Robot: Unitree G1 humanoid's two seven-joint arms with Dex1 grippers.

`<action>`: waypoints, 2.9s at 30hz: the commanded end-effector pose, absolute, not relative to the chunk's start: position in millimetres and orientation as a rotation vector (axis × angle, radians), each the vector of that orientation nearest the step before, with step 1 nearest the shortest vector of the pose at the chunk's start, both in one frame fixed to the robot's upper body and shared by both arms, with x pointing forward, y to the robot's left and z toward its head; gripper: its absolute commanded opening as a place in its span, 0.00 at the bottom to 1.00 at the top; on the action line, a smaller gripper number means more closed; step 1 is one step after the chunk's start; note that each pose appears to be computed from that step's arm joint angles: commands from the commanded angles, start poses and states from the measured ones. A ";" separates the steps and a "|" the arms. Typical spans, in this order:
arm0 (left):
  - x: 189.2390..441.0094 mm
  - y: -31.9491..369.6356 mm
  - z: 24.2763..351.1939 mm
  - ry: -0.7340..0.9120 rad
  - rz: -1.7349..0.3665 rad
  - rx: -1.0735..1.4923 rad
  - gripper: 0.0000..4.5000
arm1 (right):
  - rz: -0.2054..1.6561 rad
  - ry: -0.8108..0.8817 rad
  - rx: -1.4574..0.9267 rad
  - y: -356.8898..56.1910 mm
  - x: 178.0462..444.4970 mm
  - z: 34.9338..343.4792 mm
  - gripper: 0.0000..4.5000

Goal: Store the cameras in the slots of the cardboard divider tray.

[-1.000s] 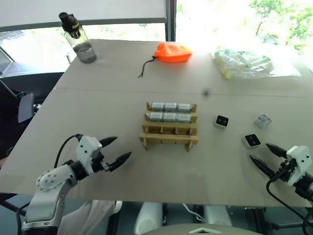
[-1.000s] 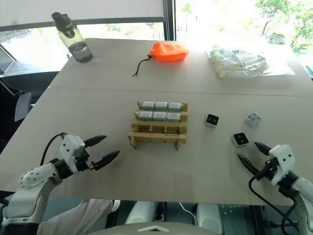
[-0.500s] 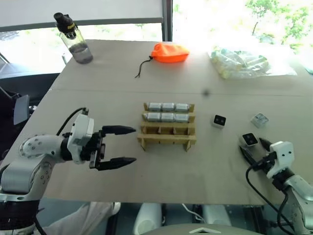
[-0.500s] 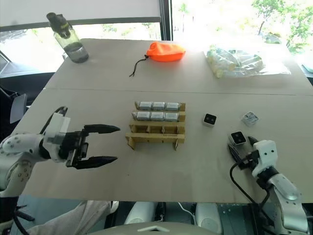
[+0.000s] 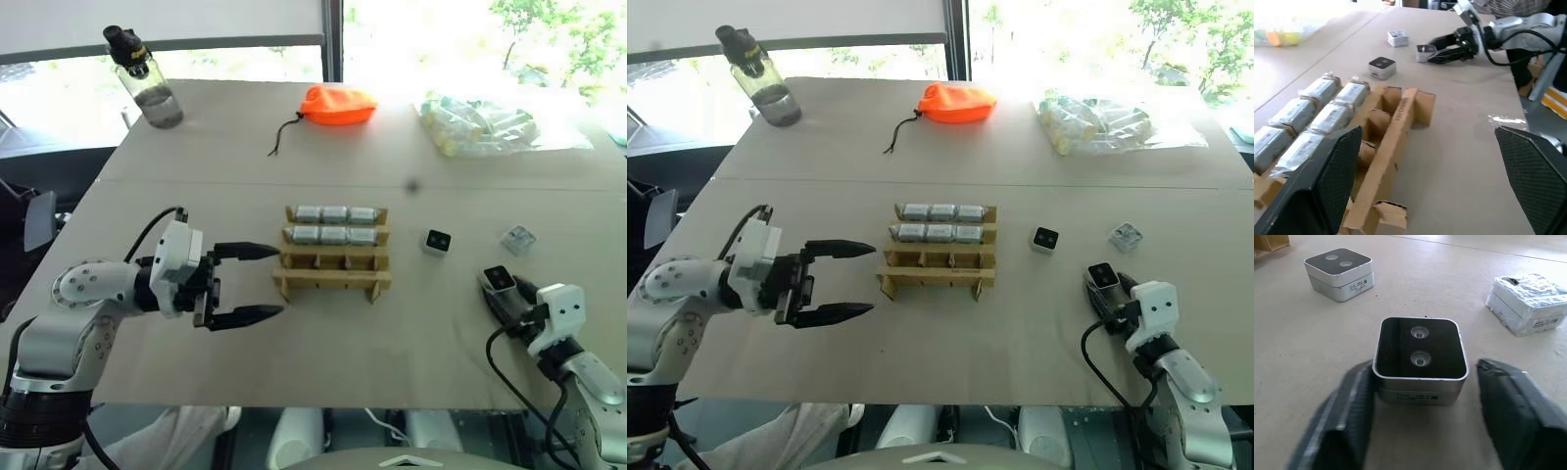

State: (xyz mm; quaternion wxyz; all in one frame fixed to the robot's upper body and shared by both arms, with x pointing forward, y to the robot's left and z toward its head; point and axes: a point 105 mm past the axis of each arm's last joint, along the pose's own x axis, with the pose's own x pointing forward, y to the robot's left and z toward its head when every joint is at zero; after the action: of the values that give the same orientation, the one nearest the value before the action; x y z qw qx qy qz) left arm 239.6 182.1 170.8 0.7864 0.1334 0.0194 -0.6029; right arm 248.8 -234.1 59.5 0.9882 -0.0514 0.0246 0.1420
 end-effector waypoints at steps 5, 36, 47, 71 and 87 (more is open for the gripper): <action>244.1 180.9 179.7 0.011 -1.234 0.303 1.00 | 0.315 0.044 -0.125 -230.0 247.1 61.1 0.41; 303.7 128.9 196.1 0.234 -1.368 0.304 1.00 | 1.080 -0.948 -1.482 -33.5 297.9 195.1 0.41; 305.1 125.0 198.9 0.246 -1.403 0.325 1.00 | 1.152 -0.977 -1.519 -14.8 291.9 188.2 0.41; 295.4 121.0 192.9 0.316 -1.503 0.342 0.16 | 1.198 -0.991 -1.491 0.0 286.4 181.8 0.41; 302.7 121.6 186.0 0.313 -1.489 0.382 0.16 | 1.134 -0.958 -1.442 -9.5 290.7 188.8 0.80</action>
State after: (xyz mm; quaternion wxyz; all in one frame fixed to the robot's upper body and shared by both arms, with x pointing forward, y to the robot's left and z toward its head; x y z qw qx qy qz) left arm 302.9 122.8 179.7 0.7108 0.1604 0.1533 -0.6675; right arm 293.9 -7.9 164.5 0.4963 -0.6118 -0.3609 0.4991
